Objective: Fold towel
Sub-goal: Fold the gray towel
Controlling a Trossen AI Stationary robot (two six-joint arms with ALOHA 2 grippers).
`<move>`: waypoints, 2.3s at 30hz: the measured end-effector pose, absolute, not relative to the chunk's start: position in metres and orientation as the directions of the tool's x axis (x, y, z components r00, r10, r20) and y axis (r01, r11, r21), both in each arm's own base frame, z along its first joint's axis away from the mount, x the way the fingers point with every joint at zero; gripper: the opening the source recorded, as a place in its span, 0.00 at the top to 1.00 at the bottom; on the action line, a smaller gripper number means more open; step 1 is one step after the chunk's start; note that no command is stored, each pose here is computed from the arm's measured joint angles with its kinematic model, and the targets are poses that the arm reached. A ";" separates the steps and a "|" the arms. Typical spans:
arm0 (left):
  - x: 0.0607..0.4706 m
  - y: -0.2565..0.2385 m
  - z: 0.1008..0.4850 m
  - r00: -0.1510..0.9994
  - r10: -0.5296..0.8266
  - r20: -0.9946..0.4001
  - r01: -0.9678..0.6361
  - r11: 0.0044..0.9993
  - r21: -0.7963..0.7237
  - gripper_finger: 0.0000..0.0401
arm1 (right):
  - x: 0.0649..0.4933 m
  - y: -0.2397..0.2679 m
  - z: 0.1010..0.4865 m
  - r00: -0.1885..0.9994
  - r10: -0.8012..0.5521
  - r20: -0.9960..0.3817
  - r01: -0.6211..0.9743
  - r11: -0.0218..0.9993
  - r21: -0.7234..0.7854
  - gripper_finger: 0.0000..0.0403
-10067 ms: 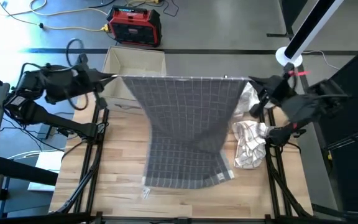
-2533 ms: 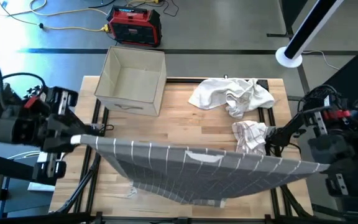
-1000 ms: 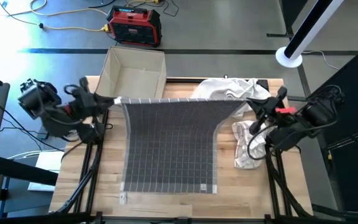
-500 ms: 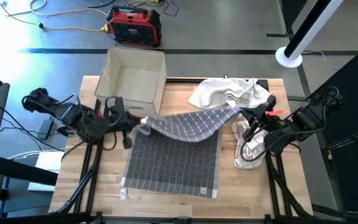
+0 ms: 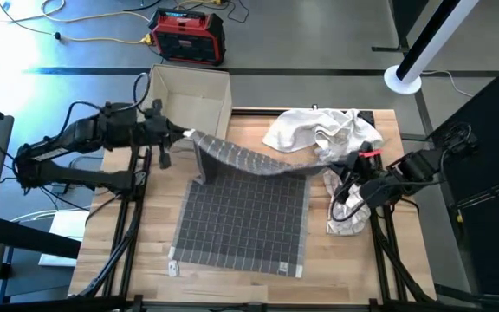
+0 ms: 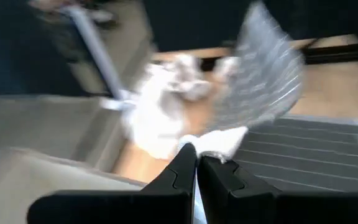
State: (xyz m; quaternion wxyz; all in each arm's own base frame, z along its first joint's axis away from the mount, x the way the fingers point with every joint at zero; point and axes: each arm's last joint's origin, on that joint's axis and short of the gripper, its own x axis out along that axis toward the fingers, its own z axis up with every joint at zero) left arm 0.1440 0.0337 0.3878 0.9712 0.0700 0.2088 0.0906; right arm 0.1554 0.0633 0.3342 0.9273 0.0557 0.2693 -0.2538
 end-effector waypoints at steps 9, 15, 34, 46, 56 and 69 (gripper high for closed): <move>0.158 0.023 0.301 0.781 -0.060 -0.621 -0.007 0.994 -0.105 1.00 | 0.176 0.081 0.285 0.793 -0.203 -0.574 0.375 0.906 0.197 1.00; 0.155 0.005 0.268 0.712 -0.155 -0.685 0.009 0.977 -0.212 1.00 | 0.192 0.105 0.256 0.753 0.051 -0.657 0.263 0.891 0.371 1.00; 0.137 -0.058 0.249 0.511 -0.333 -0.793 0.132 0.941 -0.310 1.00 | 0.233 0.225 0.260 0.567 0.386 -0.727 -0.003 0.884 0.467 1.00; 0.147 -0.095 0.227 0.313 -0.411 -0.856 0.267 0.903 -0.336 1.00 | 0.255 0.277 0.228 0.469 0.520 -0.713 -0.100 0.834 0.543 1.00; 0.150 -0.110 0.212 0.251 -0.347 -0.904 0.245 0.926 -0.287 0.97 | 0.260 0.281 0.225 0.495 0.532 -0.688 -0.080 0.816 0.573 0.91; 0.156 -0.113 0.205 0.218 -0.345 -0.913 0.075 0.938 -0.337 0.67 | 0.254 0.274 0.221 0.399 0.518 -0.757 0.114 0.791 0.601 0.57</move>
